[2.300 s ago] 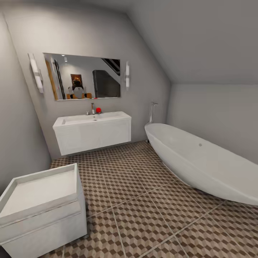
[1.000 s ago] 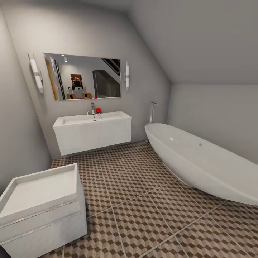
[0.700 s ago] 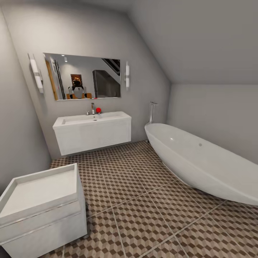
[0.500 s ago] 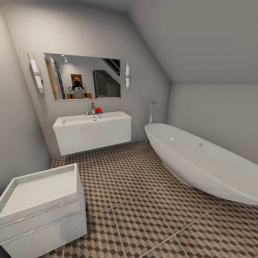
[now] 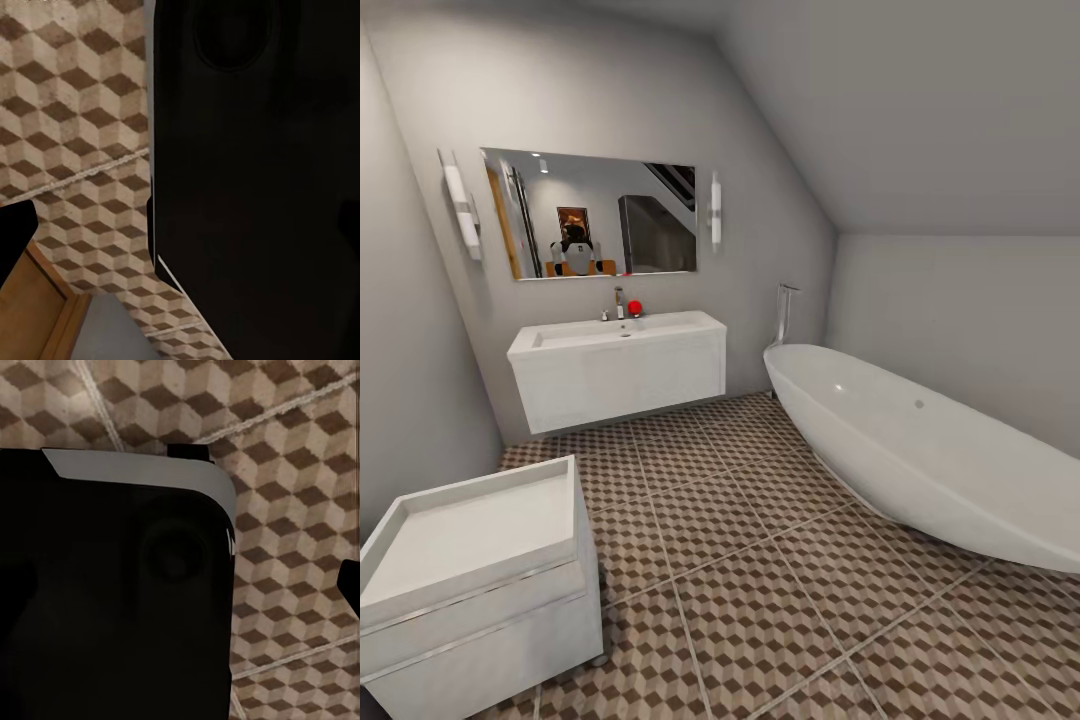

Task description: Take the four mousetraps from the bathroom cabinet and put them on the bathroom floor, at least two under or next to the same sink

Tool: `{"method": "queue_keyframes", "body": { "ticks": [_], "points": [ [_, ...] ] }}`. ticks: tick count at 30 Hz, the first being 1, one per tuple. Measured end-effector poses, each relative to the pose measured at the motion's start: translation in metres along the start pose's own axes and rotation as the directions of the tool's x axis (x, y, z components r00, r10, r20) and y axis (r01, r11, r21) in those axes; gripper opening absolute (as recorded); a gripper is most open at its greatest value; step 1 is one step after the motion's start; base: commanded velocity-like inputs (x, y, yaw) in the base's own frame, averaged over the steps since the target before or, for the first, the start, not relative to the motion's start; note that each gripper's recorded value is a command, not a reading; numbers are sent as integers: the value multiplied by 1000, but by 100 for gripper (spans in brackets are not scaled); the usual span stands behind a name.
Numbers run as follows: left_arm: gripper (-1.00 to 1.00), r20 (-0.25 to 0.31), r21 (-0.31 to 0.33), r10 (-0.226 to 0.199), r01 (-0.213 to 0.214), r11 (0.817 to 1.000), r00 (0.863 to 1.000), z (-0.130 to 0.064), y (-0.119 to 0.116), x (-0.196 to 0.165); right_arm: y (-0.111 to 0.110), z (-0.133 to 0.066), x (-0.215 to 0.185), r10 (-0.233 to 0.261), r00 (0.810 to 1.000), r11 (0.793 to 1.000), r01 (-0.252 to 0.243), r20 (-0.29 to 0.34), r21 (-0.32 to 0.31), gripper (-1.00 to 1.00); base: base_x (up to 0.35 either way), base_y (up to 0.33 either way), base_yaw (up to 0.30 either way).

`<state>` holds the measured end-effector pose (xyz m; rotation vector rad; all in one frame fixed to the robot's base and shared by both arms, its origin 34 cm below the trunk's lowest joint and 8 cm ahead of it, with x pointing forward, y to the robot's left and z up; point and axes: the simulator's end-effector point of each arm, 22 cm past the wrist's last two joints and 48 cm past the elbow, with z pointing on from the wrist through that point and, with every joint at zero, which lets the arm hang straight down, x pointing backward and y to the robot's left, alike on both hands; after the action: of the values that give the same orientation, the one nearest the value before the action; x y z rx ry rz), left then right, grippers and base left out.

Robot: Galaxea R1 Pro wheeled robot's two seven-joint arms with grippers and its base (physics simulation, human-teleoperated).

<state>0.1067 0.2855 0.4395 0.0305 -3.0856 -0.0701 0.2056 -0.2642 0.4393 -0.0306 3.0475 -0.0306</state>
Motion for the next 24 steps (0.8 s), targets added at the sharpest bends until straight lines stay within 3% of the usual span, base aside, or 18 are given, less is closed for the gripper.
{"method": "queue_keyframes", "body": {
  "ticks": [8, 13, 24],
  "points": [
    [100, 7, 0, -4, 4, 1000, 1000, 0, 0, -2, -9, 0, -1, -1, 1000, 1000, 1, 3, 11, 100, 45, -40, 0],
    [100, 9, -1, -41, 41, 999, 999, 0, 1, -3, -11, 0, -1, -1, 1000, 1000, 1, 4, 11, 100, 198, -167, 0],
    [100, 16, 2, -65, 65, 998, 998, 0, -1, -6, -13, 0, 1, 0, 1000, 1000, 0, -6, 14, 100, 247, -207, 0]
  ]
}}
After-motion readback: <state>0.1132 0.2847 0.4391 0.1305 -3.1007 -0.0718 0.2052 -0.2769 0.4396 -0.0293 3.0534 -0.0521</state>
